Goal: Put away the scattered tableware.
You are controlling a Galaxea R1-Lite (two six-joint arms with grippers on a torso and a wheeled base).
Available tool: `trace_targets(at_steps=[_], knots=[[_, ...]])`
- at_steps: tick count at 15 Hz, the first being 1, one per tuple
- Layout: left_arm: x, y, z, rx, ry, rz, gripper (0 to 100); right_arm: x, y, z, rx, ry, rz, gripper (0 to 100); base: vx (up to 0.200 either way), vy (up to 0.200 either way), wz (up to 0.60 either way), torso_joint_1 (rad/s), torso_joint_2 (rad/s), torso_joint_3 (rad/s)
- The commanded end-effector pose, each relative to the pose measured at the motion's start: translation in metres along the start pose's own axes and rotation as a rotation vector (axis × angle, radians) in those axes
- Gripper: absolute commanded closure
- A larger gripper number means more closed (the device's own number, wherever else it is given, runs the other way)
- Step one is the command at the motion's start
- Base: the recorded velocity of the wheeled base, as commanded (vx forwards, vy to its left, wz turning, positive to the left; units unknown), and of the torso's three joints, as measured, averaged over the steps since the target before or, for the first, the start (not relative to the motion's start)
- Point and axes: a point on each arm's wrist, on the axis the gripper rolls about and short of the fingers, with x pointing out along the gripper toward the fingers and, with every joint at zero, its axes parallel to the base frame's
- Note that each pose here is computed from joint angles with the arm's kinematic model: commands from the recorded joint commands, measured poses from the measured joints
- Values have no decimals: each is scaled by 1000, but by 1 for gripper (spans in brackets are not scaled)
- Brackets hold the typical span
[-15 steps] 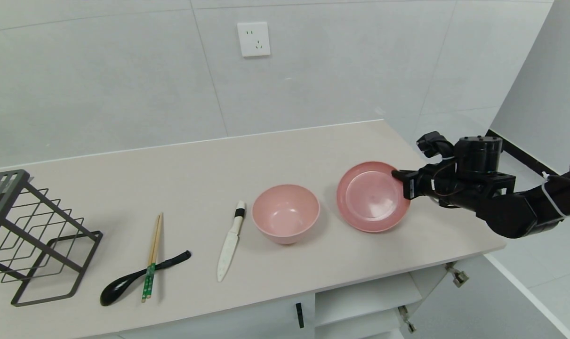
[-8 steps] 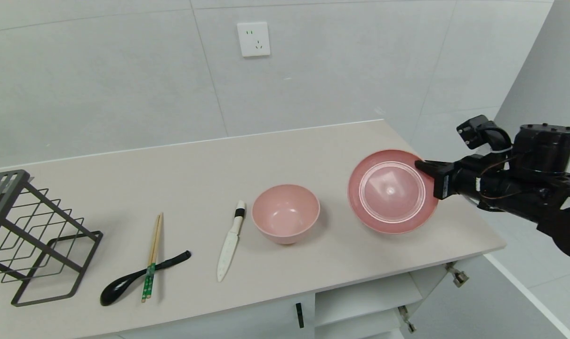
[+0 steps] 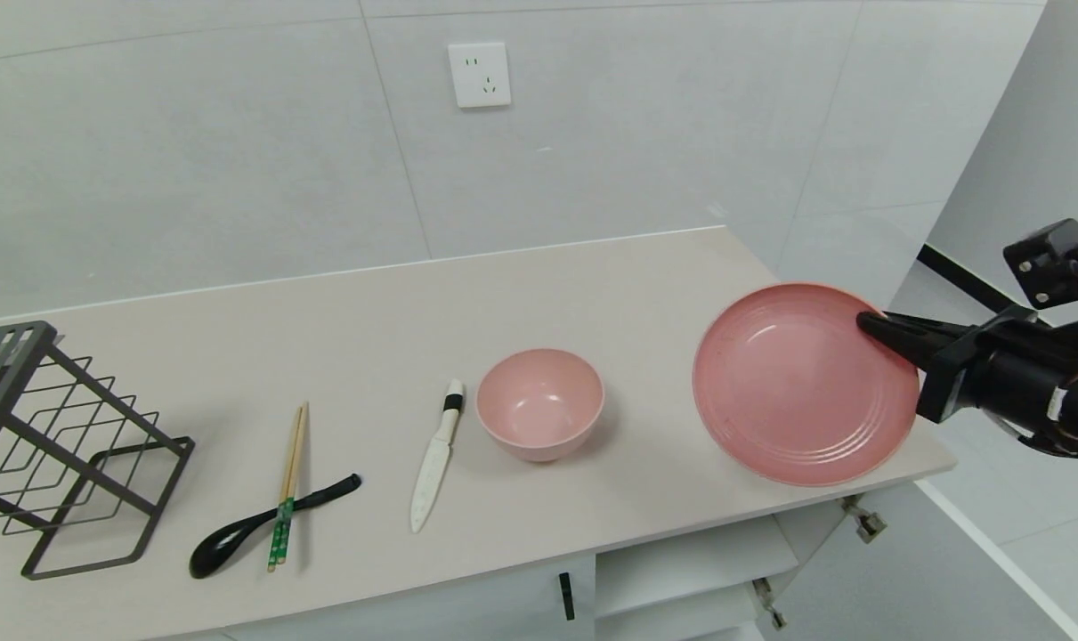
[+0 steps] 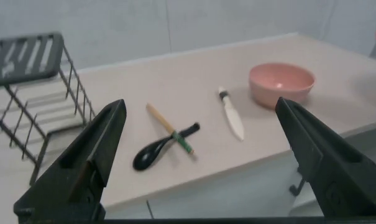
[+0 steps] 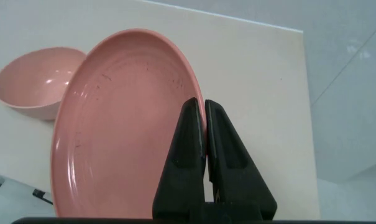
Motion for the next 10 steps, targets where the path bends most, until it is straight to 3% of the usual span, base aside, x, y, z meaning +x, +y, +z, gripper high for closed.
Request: trace_targets(at_steps=[1,2,5,7,10], knots=[[5,1,26,-26,-4,-40,0,-24,4,8,-11,-50,-10,100,0,0,0,0,0,0],[9,2,34,-59,25,-63,0,-33,6,3,-9,-42,-15,100,0,0,0,0,0,0],[43,6,55,-90,139,-165,0,-51,5,-25,-2,-4,-49,100,0,0,0,0,0,0],[73,7,67,-92,180,-207,0,-50,-2,-24,-10,-37,-76,100,0,0,0,0,0,0],[118,8,71,-96,202,-263,0,-49,-3,-28,-17,-45,-81,100,0,0,0,0,0,0]])
